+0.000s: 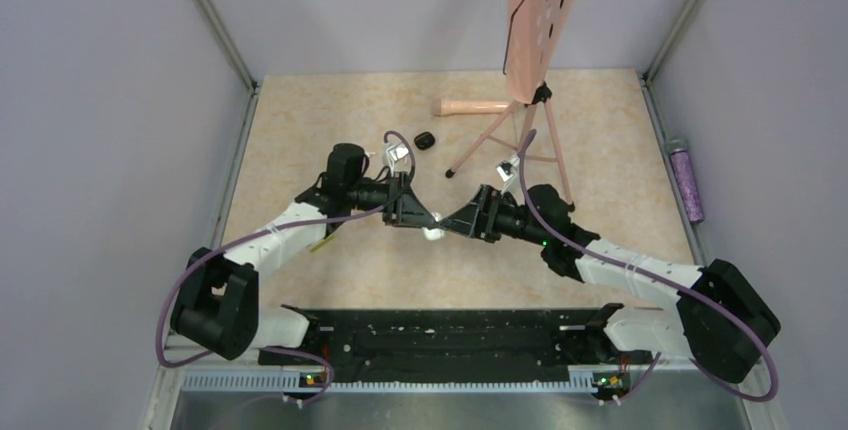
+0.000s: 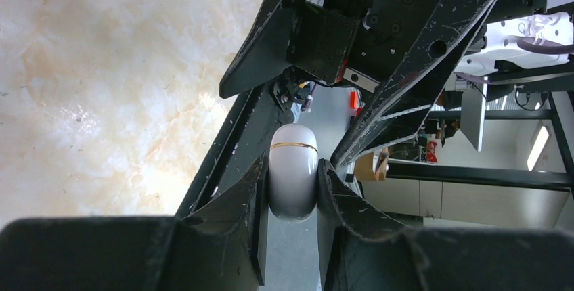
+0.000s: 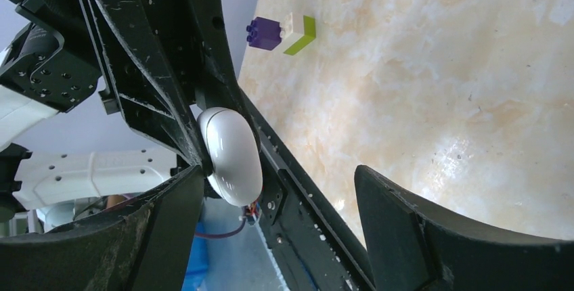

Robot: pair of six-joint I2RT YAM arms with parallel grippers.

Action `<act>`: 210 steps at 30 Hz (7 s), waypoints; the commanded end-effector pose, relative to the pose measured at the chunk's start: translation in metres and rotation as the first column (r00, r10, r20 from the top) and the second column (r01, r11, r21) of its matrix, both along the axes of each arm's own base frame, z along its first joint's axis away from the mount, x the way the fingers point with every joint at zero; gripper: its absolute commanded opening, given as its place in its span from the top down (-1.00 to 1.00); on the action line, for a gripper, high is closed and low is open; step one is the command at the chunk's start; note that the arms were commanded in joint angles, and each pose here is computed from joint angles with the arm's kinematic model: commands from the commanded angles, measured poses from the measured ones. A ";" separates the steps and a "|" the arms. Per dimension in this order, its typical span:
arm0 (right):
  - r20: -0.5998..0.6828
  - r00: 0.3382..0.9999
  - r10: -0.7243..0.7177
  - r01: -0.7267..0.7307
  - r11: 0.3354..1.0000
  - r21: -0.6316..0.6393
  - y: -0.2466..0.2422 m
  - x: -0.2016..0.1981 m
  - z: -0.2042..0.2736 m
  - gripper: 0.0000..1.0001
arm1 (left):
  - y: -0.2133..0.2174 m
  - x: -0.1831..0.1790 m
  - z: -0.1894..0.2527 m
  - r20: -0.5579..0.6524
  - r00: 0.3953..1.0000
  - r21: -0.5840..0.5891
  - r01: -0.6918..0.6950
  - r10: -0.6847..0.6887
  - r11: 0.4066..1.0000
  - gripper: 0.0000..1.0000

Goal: Insert the wireless bluetooth earbuds into the charging case
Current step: Open the charging case to the charging case, then pass from the left arm to the right, then pick up the right earbud from the center of the board.

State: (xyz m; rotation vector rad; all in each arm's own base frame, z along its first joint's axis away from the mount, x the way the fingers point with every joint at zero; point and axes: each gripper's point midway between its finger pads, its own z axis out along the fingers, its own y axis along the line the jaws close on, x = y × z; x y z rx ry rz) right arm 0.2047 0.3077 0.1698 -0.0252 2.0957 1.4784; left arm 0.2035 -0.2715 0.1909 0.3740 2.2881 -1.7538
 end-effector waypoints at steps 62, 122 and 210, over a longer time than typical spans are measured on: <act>0.419 0.815 0.400 -0.573 0.663 0.482 0.003 -0.065 0.145 -0.36 | 0.004 -0.046 0.117 0.315 0.926 -0.182 0.273 -0.207 0.944 1.00; 0.081 0.991 0.110 -0.131 0.933 0.335 -0.018 -0.018 0.044 1.00 | 0.062 0.058 0.047 0.299 0.922 0.280 -0.331 0.246 0.901 -0.98; -0.044 0.998 -0.052 0.047 0.993 -0.110 -0.042 0.009 -0.017 1.00 | 0.229 0.275 -0.130 0.467 0.636 0.839 -0.537 0.615 -0.083 0.20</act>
